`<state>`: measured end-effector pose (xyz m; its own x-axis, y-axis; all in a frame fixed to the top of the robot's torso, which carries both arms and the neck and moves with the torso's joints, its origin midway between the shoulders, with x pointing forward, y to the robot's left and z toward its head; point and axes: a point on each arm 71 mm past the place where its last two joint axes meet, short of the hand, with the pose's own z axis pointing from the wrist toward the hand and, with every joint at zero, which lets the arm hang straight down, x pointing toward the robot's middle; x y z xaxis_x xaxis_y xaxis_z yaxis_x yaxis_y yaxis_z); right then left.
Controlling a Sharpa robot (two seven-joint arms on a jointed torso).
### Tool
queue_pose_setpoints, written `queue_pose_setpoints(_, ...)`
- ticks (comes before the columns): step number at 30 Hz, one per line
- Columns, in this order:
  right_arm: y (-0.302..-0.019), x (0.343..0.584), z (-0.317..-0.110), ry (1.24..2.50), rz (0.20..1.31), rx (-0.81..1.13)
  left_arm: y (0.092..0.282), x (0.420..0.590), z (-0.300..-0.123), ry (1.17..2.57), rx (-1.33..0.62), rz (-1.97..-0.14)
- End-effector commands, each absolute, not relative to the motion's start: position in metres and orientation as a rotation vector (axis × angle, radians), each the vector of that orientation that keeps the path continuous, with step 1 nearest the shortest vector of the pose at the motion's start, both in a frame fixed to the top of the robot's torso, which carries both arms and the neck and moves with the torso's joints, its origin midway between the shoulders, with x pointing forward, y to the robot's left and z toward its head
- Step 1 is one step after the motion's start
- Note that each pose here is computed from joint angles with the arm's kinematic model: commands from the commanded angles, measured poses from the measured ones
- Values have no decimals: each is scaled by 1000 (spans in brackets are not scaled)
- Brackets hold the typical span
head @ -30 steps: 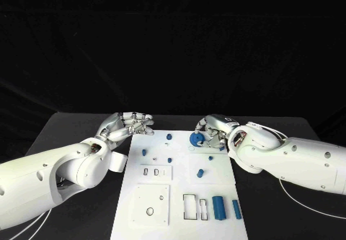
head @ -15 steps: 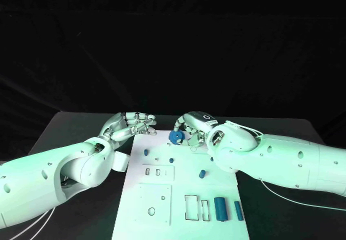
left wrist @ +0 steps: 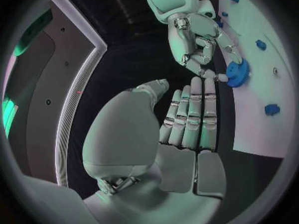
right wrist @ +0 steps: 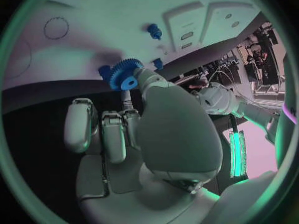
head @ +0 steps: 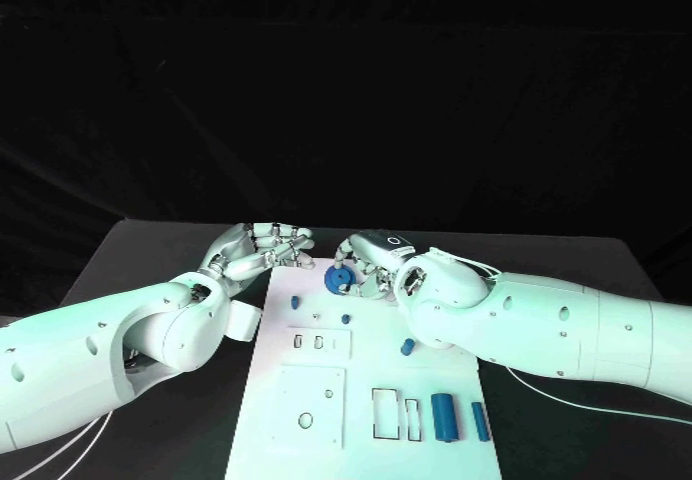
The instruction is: Assemble the parts on the task board
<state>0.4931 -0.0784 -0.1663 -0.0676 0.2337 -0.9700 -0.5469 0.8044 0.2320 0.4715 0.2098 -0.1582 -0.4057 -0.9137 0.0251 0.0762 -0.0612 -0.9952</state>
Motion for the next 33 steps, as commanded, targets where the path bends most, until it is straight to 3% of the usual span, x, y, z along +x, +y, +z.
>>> queue_pose_setpoints(1,-76,494,-171,1530,635,-288,208,470,-157,1417,-940,-1606)
queue_pose_setpoints(33,-76,494,-181,1574,625,-291,211,470,-156,1416,-942,-1599)
